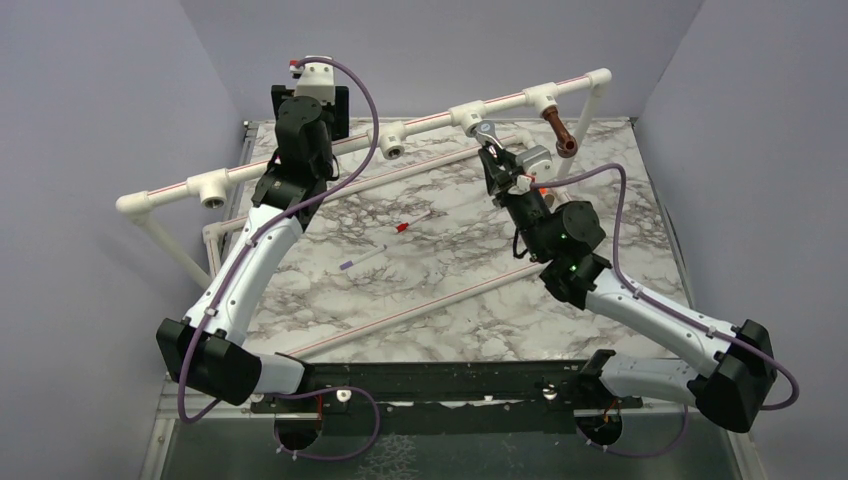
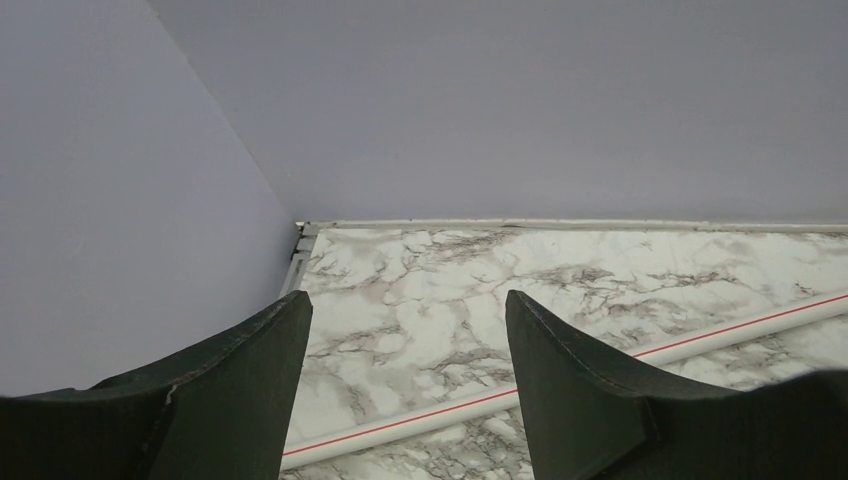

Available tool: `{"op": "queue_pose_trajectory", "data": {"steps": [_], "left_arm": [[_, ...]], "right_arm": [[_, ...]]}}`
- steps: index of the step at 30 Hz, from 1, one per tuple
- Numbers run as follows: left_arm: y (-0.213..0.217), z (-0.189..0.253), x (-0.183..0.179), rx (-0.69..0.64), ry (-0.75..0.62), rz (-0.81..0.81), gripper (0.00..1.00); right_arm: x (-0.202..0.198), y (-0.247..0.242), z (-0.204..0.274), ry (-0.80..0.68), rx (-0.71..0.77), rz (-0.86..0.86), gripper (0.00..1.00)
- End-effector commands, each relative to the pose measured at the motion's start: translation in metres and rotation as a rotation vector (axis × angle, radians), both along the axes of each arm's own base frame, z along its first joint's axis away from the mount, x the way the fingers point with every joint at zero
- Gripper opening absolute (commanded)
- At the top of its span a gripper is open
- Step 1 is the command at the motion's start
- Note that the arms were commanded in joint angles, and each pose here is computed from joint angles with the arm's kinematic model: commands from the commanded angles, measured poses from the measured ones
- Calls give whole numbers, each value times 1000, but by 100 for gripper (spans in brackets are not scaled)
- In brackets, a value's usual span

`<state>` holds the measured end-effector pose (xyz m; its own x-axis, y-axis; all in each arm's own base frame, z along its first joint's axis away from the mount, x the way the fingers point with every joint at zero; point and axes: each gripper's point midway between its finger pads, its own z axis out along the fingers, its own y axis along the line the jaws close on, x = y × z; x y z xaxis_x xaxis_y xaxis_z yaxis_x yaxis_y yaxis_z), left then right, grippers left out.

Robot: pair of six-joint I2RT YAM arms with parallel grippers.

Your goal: Install the water faucets

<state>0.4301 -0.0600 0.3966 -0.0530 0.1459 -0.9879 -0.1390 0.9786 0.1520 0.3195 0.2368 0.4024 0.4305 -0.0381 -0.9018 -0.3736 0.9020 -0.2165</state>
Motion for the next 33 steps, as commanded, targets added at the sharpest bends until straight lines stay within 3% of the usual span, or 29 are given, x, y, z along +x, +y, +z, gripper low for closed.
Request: {"op": "queue_pose_trajectory", "data": {"steps": [1, 33], "left_arm": [[1, -10, -4, 9, 37, -17, 73], [6, -12, -3, -3, 42, -17, 73]], "right_arm": [[3, -1, 21, -38, 42, -8, 1], [20, -6, -4, -63, 42, -108, 1]]}}
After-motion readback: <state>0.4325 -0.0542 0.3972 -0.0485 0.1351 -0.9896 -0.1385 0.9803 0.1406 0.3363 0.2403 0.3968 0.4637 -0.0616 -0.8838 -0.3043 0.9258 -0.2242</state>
